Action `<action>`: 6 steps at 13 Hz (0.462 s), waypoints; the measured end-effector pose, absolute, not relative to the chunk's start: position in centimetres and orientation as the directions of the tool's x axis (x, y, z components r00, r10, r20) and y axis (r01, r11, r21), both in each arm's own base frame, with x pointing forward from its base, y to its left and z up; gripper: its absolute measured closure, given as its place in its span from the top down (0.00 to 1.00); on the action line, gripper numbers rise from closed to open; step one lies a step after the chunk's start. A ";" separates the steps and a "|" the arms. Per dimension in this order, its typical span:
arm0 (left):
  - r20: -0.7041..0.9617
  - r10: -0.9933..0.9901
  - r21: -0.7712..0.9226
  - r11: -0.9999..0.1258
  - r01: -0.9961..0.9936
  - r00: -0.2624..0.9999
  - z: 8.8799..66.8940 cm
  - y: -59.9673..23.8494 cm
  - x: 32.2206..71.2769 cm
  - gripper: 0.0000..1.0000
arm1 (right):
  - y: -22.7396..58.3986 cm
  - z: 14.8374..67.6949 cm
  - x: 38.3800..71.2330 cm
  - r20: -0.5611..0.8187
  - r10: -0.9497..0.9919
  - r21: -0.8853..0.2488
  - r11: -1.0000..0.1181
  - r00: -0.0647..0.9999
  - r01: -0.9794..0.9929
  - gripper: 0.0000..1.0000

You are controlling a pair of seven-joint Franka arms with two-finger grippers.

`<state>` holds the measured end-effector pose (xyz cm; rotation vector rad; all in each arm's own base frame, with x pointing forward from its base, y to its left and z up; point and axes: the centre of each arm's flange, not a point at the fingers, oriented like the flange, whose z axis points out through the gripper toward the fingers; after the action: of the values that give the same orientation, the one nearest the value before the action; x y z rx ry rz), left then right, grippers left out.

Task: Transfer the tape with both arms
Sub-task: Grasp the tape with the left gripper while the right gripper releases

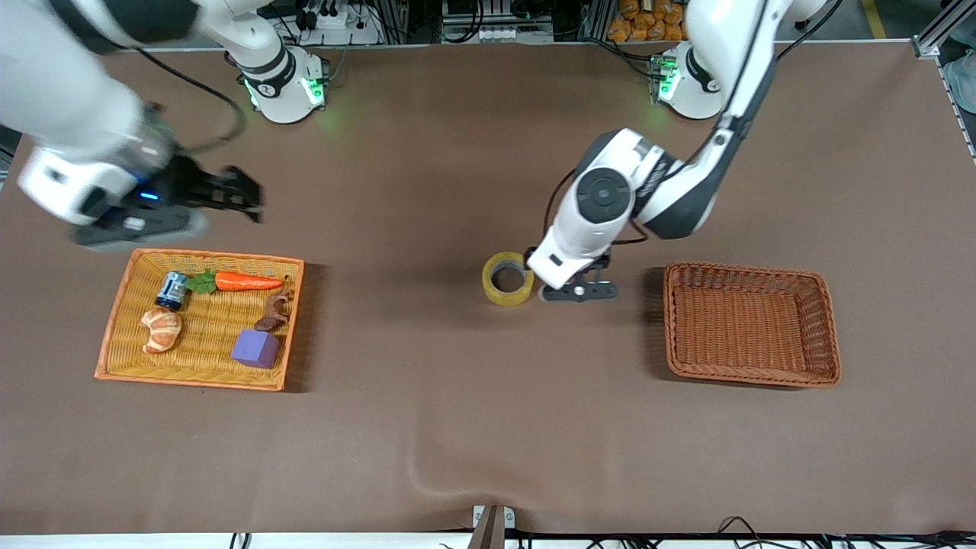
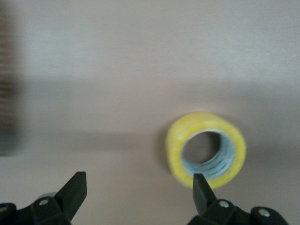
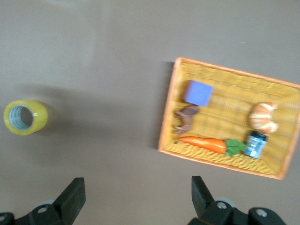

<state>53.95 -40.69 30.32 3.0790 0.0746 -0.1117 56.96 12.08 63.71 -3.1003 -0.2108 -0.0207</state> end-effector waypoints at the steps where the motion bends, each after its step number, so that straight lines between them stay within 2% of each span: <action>1: -0.069 0.051 0.067 -0.996 0.055 0.996 28.4 -41.6 53.8 1.00 | 7.5 64.8 56.7 0.030 0.115 -0.042 -0.992 0.993 0.116 1.00; 2: -0.070 0.059 0.067 -0.996 0.064 0.996 26.7 -42.3 53.5 1.00 | 3.2 65.4 56.1 0.033 0.094 -0.050 -0.994 0.995 0.095 1.00; 3: -0.072 0.070 0.056 -0.996 0.074 0.995 25.1 -42.8 53.2 0.94 | 0.0 65.6 55.2 0.018 0.071 -0.057 -0.996 0.997 0.072 1.00; 5: -0.073 0.093 0.030 -0.995 0.095 0.993 22.6 -44.0 52.2 0.88 | -2.8 65.5 53.7 -0.025 0.033 -0.067 -0.997 0.999 0.032 1.00; 6: -0.070 0.097 0.025 -0.995 0.099 0.993 21.8 -44.6 51.7 0.81 | -3.0 65.3 53.5 -0.031 0.027 -0.068 -0.997 0.999 0.025 1.00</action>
<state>51.67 -44.63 21.76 3.1073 0.1526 -0.1073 53.53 -3.01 65.30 -3.0735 -0.0403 0.0488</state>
